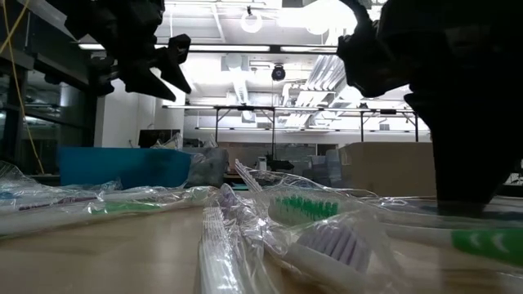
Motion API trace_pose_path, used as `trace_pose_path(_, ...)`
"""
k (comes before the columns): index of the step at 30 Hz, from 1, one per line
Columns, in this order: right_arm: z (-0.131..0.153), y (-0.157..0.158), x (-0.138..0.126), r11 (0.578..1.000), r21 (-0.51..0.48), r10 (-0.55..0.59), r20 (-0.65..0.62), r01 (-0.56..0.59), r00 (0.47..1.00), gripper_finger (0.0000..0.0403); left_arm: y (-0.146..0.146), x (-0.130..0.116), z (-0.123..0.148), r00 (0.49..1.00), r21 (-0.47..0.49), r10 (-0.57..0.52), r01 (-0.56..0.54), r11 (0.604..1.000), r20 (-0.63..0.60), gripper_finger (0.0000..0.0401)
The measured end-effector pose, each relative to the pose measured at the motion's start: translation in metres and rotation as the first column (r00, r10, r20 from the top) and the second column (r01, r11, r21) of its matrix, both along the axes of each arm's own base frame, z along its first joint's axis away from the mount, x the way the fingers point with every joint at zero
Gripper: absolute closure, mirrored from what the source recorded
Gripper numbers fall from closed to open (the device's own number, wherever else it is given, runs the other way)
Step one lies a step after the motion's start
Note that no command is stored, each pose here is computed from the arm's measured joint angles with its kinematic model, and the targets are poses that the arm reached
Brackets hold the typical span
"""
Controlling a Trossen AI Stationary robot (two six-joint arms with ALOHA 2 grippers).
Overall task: Pick & Place Toothbrushes
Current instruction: Put the blue toothbrush into the grey bin
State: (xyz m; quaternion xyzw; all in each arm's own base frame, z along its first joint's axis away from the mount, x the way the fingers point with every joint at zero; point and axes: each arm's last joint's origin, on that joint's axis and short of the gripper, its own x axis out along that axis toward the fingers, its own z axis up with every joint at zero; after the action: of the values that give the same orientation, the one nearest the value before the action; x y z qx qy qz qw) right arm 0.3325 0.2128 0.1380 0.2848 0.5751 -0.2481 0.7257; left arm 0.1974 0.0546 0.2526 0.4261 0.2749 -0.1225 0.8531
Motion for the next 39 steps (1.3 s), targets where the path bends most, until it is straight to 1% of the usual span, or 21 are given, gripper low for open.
trace_pose_path(4, 0.018, -0.026, 0.003, 0.997, -0.062, 0.038, -0.009, -0.039, 0.999, 0.0389, 0.005, 0.002, 0.004, 0.992, 0.067, 0.119, -0.121, 0.99, 0.038, 0.026)
trace_pose_path(8, 0.056, -0.056, 0.001, 0.992, -0.101, 0.073, -0.001, -0.072, 0.997, 0.039, 0.008, 0.004, 0.008, 0.976, 0.104, 0.205, -0.212, 0.972, 0.077, 0.026)
trace_pose_path(11, 0.079, -0.077, -0.008, 0.984, -0.153, 0.094, -0.023, -0.096, 0.995, 0.039, 0.01, 0.003, 0.008, 0.964, 0.131, 0.253, -0.261, 0.956, 0.077, 0.026)
trace_pose_path(13, 0.097, -0.092, -0.02, 0.975, -0.193, 0.099, -0.053, -0.107, 0.994, 0.039, 0.011, 0.003, 0.008, 0.958, 0.146, 0.275, -0.284, 0.948, 0.074, 0.026)
trace_pose_path(15, 0.114, -0.106, -0.032, 0.961, -0.248, 0.103, -0.095, -0.124, 0.99, 0.039, 0.013, 0.002, 0.008, 0.959, 0.153, 0.275, -0.283, 0.947, 0.074, 0.026)
trace_pose_path(18, 0.133, -0.123, -0.051, 0.931, -0.327, 0.117, -0.155, -0.162, 0.981, 0.039, 0.02, 0.001, 0.009, 0.96, 0.132, 0.266, -0.276, 0.952, 0.088, 0.026)
trace_pose_path(22, 0.154, -0.144, -0.069, 0.89, -0.398, 0.149, -0.206, -0.222, 0.967, 0.039, 0.034, -0.004, 0.011, 0.946, 0.112, 0.303, -0.315, 0.942, 0.116, 0.026)
trace_pose_path(25, 0.164, -0.161, -0.073, 0.86, -0.436, 0.184, -0.22, -0.266, 0.958, 0.039, 0.045, -0.009, 0.012, 0.934, 0.089, 0.335, -0.347, 0.934, 0.127, 0.026)
trace_pose_path(28, 0.17, -0.18, -0.075, 0.843, -0.438, 0.213, -0.26, -0.311, 0.942, 0.039, 0.054, -0.014, 0.011, 0.924, 0.058, 0.36, -0.37, 0.927, 0.126, 0.026)
trace_pose_path(31, 0.165, -0.202, -0.079, 0.833, -0.422, 0.23, -0.324, -0.358, 0.918, 0.039, 0.06, -0.018, 0.011, 0.918, 0.032, 0.374, -0.381, 0.924, 0.129, 0.026)
trace_pose_path(33, 0.159, -0.218, -0.084, 0.836, -0.412, 0.221, -0.352, -0.362, 0.91, 0.039, 0.064, -0.021, 0.01, 0.914, 0.021, 0.383, -0.389, 0.921, 0.131, 0.026)
trace_pose_path(35, 0.153, -0.231, -0.088, 0.839, -0.405, 0.236, -0.331, -0.363, 0.914, 0.039, 0.066, -0.023, 0.006, 0.909, 0.018, 0.398, -0.403, 0.915, 0.121, 0.026)
trace_pose_path(39, 0.147, -0.253, -0.099, 0.843, -0.391, 0.307, -0.213, -0.369, 0.928, 0.039, 0.07, -0.029, -0.005, 0.9, 0.01, 0.428, -0.43, 0.903, 0.087, 0.026)
